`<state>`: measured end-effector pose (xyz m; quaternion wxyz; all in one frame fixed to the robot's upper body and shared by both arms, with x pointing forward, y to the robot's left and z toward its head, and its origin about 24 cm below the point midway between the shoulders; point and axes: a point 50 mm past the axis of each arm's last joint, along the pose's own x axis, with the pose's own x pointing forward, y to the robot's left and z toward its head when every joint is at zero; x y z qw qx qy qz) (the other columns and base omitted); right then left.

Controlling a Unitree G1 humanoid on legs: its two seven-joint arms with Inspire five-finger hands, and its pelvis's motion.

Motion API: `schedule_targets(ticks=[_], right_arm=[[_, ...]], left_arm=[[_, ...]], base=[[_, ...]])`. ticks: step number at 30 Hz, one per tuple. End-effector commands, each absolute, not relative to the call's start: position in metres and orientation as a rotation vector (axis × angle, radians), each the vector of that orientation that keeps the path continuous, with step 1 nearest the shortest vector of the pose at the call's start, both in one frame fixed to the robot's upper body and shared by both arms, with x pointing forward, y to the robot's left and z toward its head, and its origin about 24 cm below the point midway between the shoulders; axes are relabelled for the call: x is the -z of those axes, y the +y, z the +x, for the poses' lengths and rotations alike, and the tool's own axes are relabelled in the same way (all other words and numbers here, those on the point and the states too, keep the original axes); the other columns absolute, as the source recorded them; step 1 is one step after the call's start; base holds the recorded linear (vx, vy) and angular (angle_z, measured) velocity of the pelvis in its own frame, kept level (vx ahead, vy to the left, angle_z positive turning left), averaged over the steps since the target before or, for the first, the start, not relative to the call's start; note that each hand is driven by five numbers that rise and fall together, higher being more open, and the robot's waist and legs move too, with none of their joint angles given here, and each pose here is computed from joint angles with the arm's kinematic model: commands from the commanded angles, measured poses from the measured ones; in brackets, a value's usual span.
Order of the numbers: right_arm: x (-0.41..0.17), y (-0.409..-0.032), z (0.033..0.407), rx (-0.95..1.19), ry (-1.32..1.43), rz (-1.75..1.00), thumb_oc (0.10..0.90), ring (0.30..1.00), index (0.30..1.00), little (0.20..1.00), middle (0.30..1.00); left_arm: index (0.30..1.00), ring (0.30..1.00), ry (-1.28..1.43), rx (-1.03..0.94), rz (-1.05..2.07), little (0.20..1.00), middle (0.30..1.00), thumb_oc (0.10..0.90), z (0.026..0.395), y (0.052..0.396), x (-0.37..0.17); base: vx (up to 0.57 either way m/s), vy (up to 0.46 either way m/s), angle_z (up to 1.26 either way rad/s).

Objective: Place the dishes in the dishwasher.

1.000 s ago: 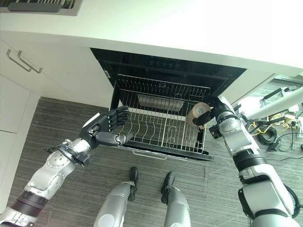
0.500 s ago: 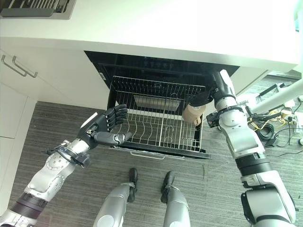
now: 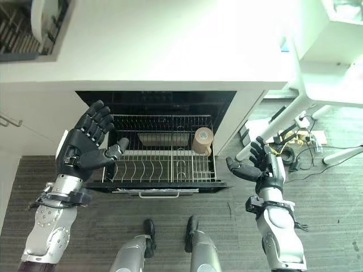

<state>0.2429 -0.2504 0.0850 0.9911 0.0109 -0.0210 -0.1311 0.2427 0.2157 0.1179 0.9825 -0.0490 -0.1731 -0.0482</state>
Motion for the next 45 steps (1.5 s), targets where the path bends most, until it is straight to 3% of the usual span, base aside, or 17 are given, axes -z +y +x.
schedule_targets(ticks=[1,12,22,23,36,45], right_arm=[[-0.148,-0.241,0.239,0.143,-0.432,0.062,0.800,0.900,0.900,0.900,0.900],[-0.149,-0.237,0.219,0.048,-0.538,0.095,0.800,0.900,0.900,0.900,0.900],[-0.149,-0.235,0.221,0.004,-0.532,0.062,0.800,0.900,0.900,0.900,0.900],[-0.157,-0.232,0.219,-0.089,-0.584,-0.008,0.800,0.900,0.900,0.900,0.900],[-0.156,-0.239,0.220,-0.025,-0.559,-0.016,0.800,0.900,0.900,0.900,0.900],[-0.166,-0.246,0.221,-0.078,-0.547,0.010,0.800,0.900,0.900,0.900,0.900]], left_arm=[[0.900,0.900,-0.604,0.073,-0.114,0.900,0.900,0.800,0.230,0.214,-0.151],[0.900,0.900,-0.594,-0.073,-0.082,0.900,0.900,0.800,0.213,0.239,-0.135],[0.900,0.900,-0.541,-0.029,-0.072,0.900,0.900,0.800,0.219,0.237,-0.130],[0.900,0.900,-0.521,0.067,-0.065,0.900,0.900,0.800,0.224,0.224,-0.132],[0.900,0.900,-0.546,0.113,-0.223,0.900,0.900,0.800,0.220,0.224,-0.135],[0.900,0.900,-0.597,0.038,-0.216,0.900,0.900,0.800,0.211,0.230,-0.134]], base=[[0.07,-0.016,0.00],[0.03,0.016,-0.02],[0.04,0.024,-0.04],[0.03,-0.055,-0.02],[-0.03,-0.129,0.05],[0.03,0.506,0.09]])
